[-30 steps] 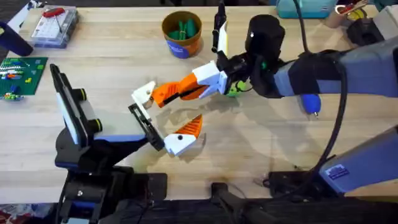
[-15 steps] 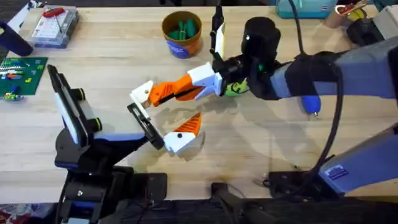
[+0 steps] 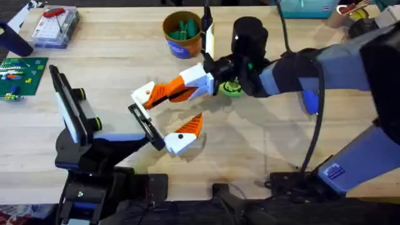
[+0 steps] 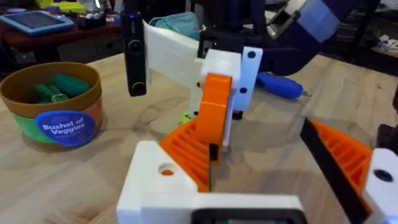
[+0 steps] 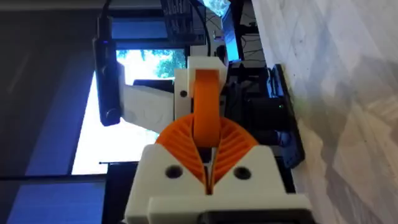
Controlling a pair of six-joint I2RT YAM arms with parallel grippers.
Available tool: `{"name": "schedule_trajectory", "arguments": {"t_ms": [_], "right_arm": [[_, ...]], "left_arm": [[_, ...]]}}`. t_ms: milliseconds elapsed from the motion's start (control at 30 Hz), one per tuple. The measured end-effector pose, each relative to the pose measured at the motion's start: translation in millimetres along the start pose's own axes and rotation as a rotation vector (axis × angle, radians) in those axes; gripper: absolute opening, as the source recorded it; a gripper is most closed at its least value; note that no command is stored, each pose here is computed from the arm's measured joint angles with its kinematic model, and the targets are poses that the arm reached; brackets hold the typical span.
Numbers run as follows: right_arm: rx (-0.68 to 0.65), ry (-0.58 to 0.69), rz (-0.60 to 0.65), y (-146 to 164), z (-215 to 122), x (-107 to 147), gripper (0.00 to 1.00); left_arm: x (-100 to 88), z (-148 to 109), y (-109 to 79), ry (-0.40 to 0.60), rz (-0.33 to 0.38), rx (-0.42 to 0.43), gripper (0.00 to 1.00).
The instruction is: Pick up the gripper from the table and insert it into the empty holder that is missing its gripper. Then pick up a screw, insert it into the mounting hole, and use the screwdriver to tighten it. Finally, clean up the table by picking up the vegetable and placing it into the bucket.
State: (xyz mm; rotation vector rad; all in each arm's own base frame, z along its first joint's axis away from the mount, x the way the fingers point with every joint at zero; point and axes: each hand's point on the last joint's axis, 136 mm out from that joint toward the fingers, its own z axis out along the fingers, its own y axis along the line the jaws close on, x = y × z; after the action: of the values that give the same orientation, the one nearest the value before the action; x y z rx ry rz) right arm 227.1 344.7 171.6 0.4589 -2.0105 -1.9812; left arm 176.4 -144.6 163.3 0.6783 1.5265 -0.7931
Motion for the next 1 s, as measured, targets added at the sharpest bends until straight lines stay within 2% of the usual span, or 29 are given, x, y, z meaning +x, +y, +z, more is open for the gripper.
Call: {"name": "schedule_trajectory", "arguments": {"t_ms": [600,1000], "right_arm": [[-0.012,0.061,-0.013,1,2,-11,0.021],[-0.012,0.056,-0.012,-1,1,-18,0.021]], "left_arm": [[-0.4,0,3.0,-0.002,0.004,-0.017,0.987],[-0.3,0,2.8,-0.001,0.011,-0.016,0.986]]}}
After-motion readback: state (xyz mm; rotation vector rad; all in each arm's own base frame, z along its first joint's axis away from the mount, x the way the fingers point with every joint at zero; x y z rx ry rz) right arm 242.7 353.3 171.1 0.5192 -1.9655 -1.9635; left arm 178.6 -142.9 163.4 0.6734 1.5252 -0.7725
